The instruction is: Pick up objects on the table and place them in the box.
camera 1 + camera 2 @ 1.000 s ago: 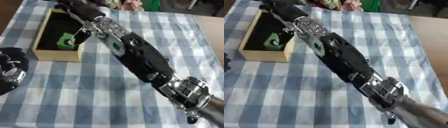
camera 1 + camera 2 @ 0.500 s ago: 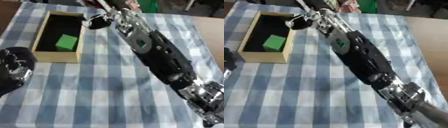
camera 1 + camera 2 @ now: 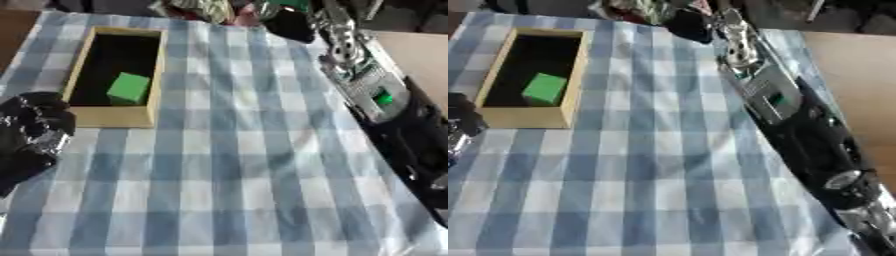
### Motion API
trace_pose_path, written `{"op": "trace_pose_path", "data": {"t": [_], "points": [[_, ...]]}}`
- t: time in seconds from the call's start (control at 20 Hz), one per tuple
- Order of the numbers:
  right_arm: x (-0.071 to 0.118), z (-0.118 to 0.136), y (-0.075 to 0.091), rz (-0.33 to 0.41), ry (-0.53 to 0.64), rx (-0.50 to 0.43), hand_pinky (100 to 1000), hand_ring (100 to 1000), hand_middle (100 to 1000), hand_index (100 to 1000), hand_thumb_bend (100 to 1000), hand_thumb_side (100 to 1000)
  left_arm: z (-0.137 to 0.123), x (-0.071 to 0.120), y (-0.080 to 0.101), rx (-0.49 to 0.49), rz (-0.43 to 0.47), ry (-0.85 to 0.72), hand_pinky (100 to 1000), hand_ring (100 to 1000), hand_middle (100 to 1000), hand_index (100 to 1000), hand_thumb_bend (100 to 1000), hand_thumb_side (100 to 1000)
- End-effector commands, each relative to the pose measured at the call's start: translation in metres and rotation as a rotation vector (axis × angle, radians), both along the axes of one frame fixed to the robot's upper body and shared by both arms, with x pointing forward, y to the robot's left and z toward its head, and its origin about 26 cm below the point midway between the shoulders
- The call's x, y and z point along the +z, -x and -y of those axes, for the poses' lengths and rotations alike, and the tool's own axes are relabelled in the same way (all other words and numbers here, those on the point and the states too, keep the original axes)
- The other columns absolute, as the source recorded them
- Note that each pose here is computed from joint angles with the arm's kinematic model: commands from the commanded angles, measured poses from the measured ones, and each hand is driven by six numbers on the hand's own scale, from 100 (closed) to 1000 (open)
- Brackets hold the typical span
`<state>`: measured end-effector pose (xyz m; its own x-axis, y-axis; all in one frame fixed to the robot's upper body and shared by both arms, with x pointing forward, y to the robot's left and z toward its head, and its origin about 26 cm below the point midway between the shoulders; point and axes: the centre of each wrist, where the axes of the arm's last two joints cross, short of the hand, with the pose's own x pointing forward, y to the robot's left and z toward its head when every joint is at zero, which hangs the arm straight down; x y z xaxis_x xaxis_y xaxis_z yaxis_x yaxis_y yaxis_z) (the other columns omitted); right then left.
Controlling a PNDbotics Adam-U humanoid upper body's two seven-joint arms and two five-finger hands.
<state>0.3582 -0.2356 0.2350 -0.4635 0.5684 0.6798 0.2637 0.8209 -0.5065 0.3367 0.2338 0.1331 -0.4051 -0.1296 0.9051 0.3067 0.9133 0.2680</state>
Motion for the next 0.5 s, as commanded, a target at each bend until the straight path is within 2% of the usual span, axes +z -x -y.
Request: {"op": "trace_pose_path", "data": {"t": [0.05,0.5], "points": [[0.005,0.016,0.006,0.029,-0.055,-0.033,707,873,866,964,100,100,-0.005,0.006,0.000,0.015,0.023,-0.010,586,649,609,723,259,113],[-0.029,0.034,0.012,-0.025,-0.173,-0.072,694,855,807,951,100,100,-0.007,0.003,0.001,0.027,0.014,-0.004,584,648,609,724,257,115]]}}
